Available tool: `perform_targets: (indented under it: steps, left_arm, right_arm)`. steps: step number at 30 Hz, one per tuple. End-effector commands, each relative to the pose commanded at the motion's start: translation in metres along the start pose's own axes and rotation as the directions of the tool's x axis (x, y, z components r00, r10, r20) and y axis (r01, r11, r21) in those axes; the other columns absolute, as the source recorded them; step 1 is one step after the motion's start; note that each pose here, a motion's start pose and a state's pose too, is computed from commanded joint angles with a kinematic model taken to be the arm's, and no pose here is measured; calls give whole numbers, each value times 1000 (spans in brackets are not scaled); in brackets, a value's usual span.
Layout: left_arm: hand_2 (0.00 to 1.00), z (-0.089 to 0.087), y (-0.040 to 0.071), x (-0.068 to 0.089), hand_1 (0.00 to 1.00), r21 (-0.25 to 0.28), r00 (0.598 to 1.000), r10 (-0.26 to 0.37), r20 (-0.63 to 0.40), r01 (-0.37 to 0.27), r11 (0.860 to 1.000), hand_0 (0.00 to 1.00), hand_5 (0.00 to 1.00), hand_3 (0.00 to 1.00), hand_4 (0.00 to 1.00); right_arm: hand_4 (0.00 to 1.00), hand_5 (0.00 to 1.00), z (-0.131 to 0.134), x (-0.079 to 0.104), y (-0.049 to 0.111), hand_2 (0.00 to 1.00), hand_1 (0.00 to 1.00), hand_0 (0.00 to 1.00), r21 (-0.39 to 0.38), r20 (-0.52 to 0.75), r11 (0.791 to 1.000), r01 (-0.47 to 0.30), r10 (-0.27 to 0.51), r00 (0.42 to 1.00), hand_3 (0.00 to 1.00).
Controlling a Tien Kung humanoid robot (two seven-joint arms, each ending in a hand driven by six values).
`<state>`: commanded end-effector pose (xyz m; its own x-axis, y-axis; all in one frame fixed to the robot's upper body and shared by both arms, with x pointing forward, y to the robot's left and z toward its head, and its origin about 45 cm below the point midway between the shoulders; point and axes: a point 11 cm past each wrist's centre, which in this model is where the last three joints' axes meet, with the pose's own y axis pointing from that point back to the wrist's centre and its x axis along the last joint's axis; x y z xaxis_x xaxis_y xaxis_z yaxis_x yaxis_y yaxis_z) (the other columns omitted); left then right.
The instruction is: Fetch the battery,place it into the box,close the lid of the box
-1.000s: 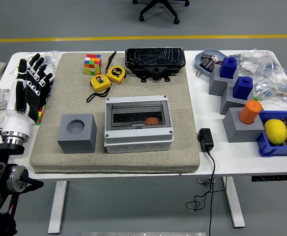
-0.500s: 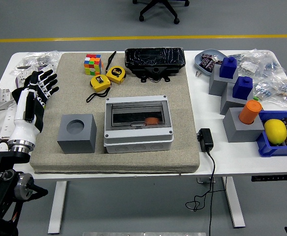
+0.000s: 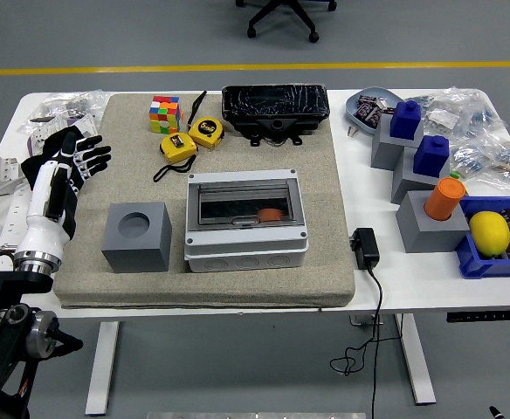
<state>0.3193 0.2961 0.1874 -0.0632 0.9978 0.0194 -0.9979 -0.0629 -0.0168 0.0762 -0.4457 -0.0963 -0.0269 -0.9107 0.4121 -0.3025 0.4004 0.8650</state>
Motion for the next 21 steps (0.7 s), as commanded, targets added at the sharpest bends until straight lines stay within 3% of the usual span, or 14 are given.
perform_targets:
  steps: [1,2,7,8,13,14,19,20,21]
  left_arm:
    - [662,0,0,0,683,1,1000,2,4,-2,1000,700,937,679,998]
    - [636,0,0,0,661,1,1000,3,7,-3,1000,682,728,613,896]
    - [636,1,1,3,661,-1,999,27,35,-27,1000,682,728,613,896]
    - [562,1,1,3,616,-1,999,29,40,-29,1000,615,355,510,693]
    - [562,-1,3,2,616,1,996,36,85,-36,999,615,355,510,693]
    - [532,-1,3,2,550,0,995,36,88,-36,999,545,2,485,806]
    - [532,1,3,3,550,-6,991,47,129,-46,999,545,2,485,806]
    - [499,1,3,3,537,-5,989,44,139,-44,999,527,2,409,753]
    - [499,2,3,3,537,-6,989,45,141,-45,999,527,2,409,753]
  right_arm:
    - [998,998,0,0,0,832,874,904,0,0,1000,1,-1,1000,892]
    - [998,998,-1,-1,0,824,869,898,1,0,1000,2,-2,1000,880]
    - [998,998,-1,-1,0,824,869,898,0,-2,1000,5,-5,1000,880]
    - [998,998,-1,-1,0,821,862,894,0,-2,1000,5,-5,1000,868]
    - [998,998,0,-1,0,821,862,894,-2,-2,1000,6,-6,1000,868]
    - [998,998,0,-1,0,818,860,893,-2,-3,1000,6,-6,1000,865]
    - [998,998,0,-1,0,818,860,893,-3,-3,1000,7,-7,1000,865]
    - [998,998,0,-1,0,817,860,889,-3,-2,1000,7,-7,1000,863]
    - [998,998,-1,-2,0,817,860,889,-1,-1,1000,7,-7,1000,863]
